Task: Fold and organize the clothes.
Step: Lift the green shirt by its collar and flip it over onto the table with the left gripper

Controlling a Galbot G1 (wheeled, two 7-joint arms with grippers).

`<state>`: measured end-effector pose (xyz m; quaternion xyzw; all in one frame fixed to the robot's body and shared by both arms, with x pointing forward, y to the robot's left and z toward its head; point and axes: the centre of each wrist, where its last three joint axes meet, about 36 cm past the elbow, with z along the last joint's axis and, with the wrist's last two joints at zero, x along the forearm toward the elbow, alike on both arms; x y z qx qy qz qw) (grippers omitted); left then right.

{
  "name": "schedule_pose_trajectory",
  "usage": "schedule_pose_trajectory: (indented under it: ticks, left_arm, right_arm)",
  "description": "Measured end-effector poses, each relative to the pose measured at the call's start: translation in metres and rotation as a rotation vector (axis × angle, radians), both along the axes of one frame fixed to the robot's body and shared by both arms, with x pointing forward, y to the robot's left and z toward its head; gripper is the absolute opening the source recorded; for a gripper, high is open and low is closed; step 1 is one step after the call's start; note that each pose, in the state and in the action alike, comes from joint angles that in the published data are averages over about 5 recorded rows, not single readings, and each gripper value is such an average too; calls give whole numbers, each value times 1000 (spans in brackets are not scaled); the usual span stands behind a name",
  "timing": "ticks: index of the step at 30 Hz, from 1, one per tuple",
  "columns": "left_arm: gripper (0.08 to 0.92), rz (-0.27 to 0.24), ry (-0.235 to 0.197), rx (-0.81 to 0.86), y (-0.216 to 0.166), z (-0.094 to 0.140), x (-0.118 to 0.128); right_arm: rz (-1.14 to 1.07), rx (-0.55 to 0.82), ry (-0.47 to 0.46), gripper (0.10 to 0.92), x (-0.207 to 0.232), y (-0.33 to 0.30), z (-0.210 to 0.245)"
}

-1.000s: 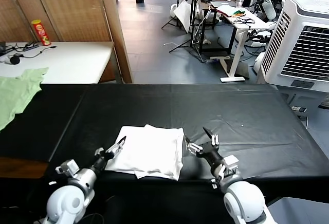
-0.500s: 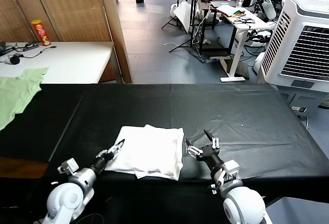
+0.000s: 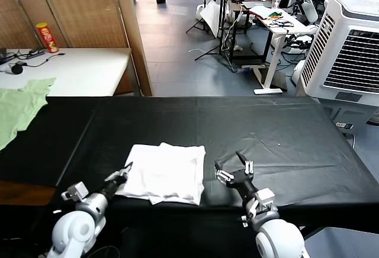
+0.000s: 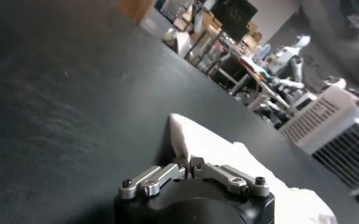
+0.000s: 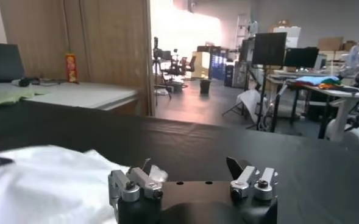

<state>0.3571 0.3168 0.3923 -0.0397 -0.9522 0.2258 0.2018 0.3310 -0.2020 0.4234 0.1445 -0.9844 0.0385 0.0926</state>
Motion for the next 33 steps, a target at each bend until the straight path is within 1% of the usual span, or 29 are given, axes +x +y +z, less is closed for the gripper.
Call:
schedule_pose_trajectory:
  ticks: [5,11,15,20,22,24,26,28,30,33]
  left_arm:
    - [149,30,-61,231,7,18,-7]
    - [149,44,-120,456,24,42,-13]
    - [149,54,-170,580,42,69,-14]
    - [149,70,-239,755,63,112,-14]
    - [149,76,-267,819,64,127,-14]
    - [149,76,-292,861,57,137,-17]
    - [149,65,-311,871,44,141,-21]
    - [149,41,-320,853,27,137,-24]
    - [149,7,-321,816,8,125,-26]
    - [149,-57,-312,742,-25,97,-24]
  right_arm:
    - [-10,-16,6,798,1,-2,-3]
    - [-6,-20,6,798,3,-1,-3]
    - [-4,-21,4,798,5,0,-3]
    - [-3,-19,1,798,7,0,-3]
    - [-3,-19,4,798,7,0,-4]
    - [-2,-19,8,798,6,0,-5]
    - [-2,-20,14,798,5,0,-7]
    - [-2,-22,19,798,2,1,-9]
    - [-2,-24,23,798,-1,1,-10]
    - [0,-21,31,798,-6,3,-10]
